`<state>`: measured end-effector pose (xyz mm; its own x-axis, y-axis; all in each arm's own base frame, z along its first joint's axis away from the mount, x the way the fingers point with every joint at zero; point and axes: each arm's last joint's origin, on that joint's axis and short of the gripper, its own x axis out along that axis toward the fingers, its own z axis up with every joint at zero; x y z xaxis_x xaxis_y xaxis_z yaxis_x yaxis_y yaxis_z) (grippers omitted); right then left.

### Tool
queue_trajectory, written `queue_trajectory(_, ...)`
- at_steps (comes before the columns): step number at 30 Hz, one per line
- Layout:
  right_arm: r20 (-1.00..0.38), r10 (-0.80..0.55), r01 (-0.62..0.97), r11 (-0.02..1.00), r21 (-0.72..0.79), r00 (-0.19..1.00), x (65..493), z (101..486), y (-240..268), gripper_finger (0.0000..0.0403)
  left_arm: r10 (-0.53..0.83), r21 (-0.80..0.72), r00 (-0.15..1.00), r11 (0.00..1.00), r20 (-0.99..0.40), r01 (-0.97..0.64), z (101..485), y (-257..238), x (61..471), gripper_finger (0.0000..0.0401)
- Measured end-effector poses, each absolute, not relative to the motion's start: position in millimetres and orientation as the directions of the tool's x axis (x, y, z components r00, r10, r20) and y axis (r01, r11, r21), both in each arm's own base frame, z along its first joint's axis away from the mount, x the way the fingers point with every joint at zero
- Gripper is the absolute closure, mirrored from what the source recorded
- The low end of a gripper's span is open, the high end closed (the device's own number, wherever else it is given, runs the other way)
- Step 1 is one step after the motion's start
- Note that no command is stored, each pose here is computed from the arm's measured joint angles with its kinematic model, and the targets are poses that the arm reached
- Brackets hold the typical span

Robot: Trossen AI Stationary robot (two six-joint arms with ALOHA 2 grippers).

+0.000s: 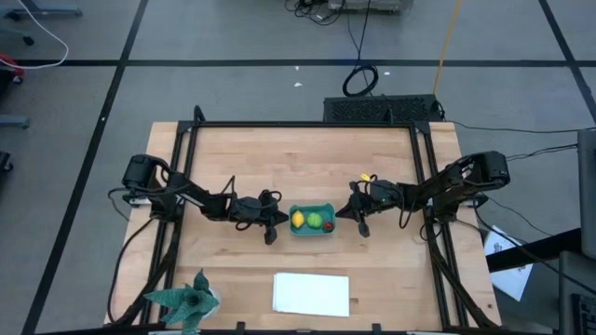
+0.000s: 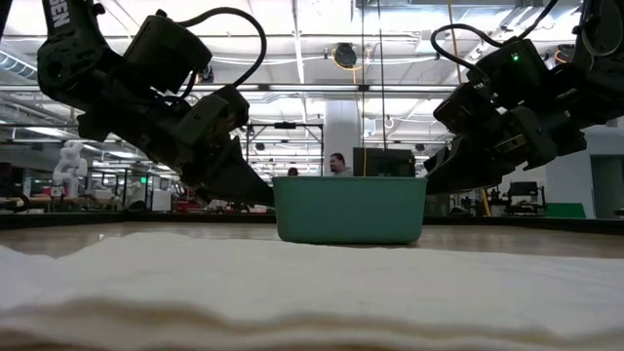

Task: Pick and placing Produce into tupperware
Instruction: Adjust the green bin

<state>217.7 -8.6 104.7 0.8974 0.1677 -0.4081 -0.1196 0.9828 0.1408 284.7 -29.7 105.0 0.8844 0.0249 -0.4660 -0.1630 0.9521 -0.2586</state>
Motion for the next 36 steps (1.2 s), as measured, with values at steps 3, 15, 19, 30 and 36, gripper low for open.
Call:
queue_trajectory(3, -0.408, 0.168, -0.120, 0.983, 0.141, 0.897, 217.7, 104.6, -8.6, 0.0403, 0.022, -0.250, 0.883, 0.955, -0.469, -0.157, 104.7, -32.0, 284.4, 0.0396)
queue_trajectory(15, -0.423, 0.168, -0.117, 0.983, 0.144, 0.890, 217.1, 103.2, -8.6, 0.0403, 0.039, -0.212, 0.862, 0.963, -0.505, -0.168, 101.0, -34.7, 282.1, 0.0396)
queue_trajectory(19, -0.424, 0.167, -0.117, 0.983, 0.142, 0.890, 217.1, 103.2, -8.6, 0.0403, 0.049, -0.204, 0.855, 0.963, -0.516, -0.178, 102.8, -34.2, 280.6, 0.0396)
queue_trajectory(30, -0.423, 0.167, -0.116, 0.983, 0.143, 0.891, 217.2, 103.4, -8.7, 0.0403, 0.057, -0.192, 0.854, 0.965, -0.518, -0.180, 106.1, -34.3, 279.4, 0.0396)
queue_trajectory(36, -0.406, 0.171, -0.116, 0.981, 0.156, 0.898, 217.9, 105.0, -7.9, 0.0403, 0.043, -0.194, 0.875, 0.969, -0.482, -0.155, 109.5, -34.5, 281.3, 0.0396)
